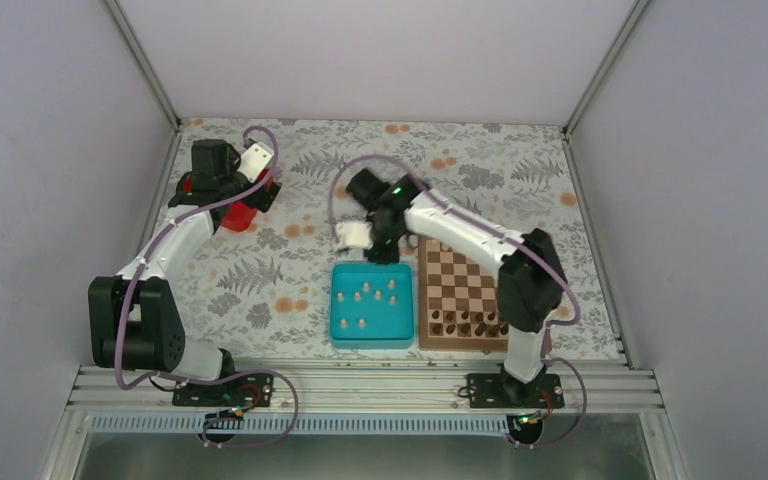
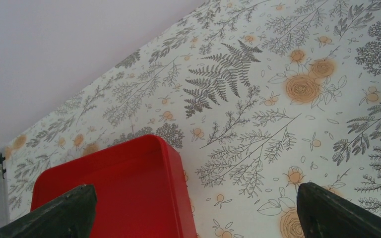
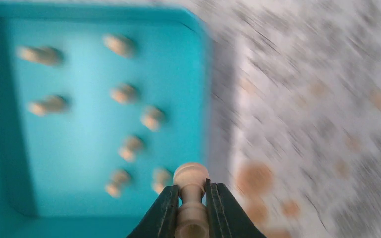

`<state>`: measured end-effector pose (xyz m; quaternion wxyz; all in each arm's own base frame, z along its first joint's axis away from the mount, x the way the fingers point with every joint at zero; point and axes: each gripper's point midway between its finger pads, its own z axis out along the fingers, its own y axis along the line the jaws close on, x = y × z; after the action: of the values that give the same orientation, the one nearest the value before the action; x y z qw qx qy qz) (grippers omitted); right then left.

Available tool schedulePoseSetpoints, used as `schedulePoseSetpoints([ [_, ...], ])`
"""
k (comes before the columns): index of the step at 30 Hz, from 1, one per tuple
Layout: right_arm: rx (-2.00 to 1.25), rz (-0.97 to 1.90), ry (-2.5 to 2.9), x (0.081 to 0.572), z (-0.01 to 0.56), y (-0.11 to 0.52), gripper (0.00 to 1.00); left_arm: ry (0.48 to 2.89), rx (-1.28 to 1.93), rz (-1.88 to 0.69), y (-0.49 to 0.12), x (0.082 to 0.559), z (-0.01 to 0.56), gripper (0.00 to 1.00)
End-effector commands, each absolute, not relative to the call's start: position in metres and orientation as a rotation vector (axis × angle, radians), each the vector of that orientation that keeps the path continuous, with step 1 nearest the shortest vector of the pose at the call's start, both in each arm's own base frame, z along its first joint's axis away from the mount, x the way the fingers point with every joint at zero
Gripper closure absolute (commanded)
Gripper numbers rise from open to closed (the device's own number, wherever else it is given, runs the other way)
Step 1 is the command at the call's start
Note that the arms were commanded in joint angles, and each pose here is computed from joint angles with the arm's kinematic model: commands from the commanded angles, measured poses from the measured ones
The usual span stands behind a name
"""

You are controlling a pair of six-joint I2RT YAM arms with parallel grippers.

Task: Set up the chess pieces on the board
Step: Pick up the chess piece from the storage box, then place the chess piece on the chessboard.

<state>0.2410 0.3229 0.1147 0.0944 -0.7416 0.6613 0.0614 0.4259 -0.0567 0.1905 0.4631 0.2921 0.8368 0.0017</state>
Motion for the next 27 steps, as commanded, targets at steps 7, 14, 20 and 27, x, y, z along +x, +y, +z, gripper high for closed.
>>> schedulePoseSetpoints([
  [7,-1.564,-0.05,2.375,0.364,0.165,0.127,0.89,2.014,0.708,-0.012,-0.06,0.426,0.206,0.0],
  [14,-1.26,-0.083,2.626,0.373,0.148,0.001,0.87,2.008,0.707,-0.015,-0.061,0.427,0.207,0.0],
  [20,-1.158,-0.046,2.778,0.352,0.108,-0.048,0.86,2.001,0.71,-0.025,-0.063,0.426,0.209,0.0],
  [27,-1.12,0.013,2.857,0.342,0.073,-0.061,0.85,2.001,0.713,-0.029,-0.064,0.425,0.208,0.0],
])
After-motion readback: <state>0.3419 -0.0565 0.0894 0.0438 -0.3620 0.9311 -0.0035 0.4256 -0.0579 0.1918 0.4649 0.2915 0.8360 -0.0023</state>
